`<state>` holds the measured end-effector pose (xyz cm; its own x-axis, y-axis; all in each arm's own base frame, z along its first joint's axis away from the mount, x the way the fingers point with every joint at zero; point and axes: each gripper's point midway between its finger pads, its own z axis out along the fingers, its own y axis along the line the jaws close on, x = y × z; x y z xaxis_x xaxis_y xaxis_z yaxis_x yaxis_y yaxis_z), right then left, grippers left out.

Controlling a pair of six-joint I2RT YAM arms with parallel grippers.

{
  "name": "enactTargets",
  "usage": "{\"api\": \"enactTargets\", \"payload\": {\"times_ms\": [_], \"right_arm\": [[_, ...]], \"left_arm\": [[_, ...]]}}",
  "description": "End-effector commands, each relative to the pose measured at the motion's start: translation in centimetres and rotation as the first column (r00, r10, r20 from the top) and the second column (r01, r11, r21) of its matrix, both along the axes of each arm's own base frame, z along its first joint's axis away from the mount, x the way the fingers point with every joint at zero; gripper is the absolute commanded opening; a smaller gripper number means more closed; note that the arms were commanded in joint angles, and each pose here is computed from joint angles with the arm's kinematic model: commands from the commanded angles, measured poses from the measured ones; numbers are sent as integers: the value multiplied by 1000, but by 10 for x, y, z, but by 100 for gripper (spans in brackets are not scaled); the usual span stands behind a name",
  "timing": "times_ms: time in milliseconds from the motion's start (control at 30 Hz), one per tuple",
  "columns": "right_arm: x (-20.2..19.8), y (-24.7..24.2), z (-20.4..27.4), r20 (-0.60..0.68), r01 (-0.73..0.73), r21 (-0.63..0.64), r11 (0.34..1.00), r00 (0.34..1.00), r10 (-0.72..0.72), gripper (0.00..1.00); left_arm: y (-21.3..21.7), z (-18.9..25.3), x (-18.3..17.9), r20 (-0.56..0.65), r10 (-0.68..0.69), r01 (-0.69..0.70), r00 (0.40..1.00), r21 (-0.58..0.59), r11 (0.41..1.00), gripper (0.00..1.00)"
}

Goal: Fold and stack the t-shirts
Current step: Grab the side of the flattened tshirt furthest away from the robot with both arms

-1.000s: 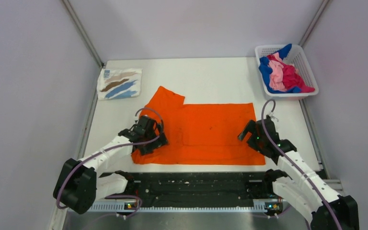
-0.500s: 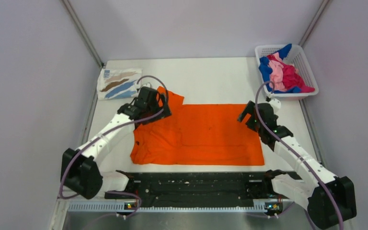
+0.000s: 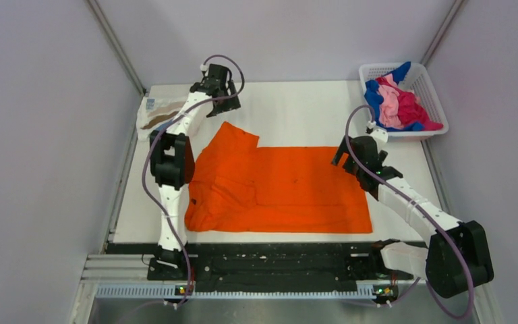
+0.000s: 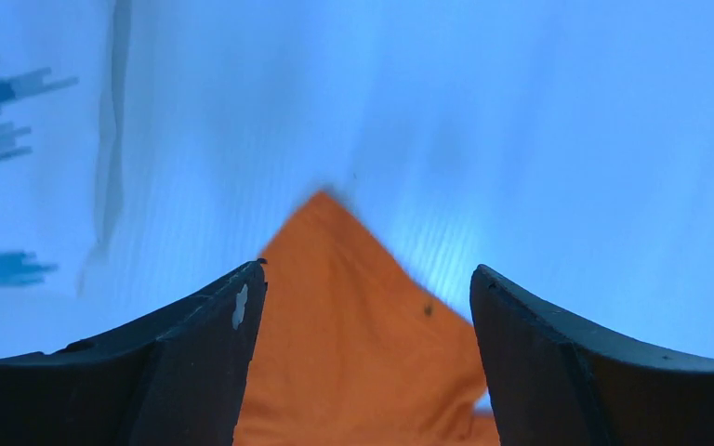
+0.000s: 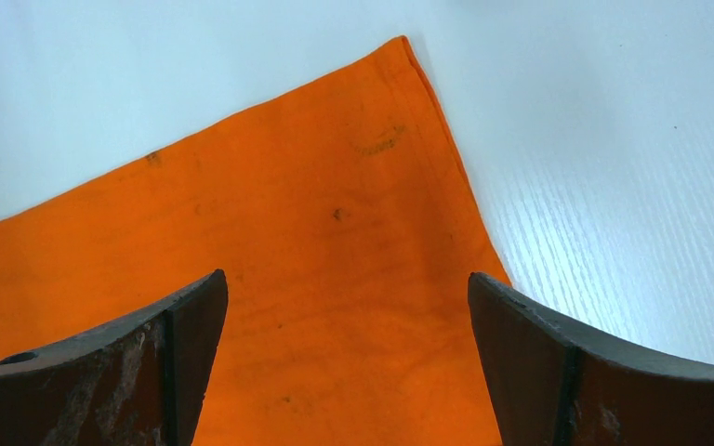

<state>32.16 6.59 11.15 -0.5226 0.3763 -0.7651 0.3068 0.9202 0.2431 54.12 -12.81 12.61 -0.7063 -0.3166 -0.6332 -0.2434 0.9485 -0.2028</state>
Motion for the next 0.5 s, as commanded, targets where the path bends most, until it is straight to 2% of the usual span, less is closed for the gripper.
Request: {"api": "enactTargets", "payload": {"times_ms": [0,233,333,467], "right_arm": [[15,-3,18,60,5,-41,999,998,-3,99],[14,-5,9,28,8,-51,999,1000,-6,99],[13,-3,6,17,2,-48,999,1000,-1,99],[12,-1,2,2,-12,-41,999,1000,12,99]], "left_arm": [[19,-9,21,-48,-52,57,998,118,991,84],[24,-51,21,-121,-72,91,990,153,984,72],[25,-66,20,-139,-66,88,988,156,984,62],[25,-80,21,-154,-52,75,987,150,986,57]]}}
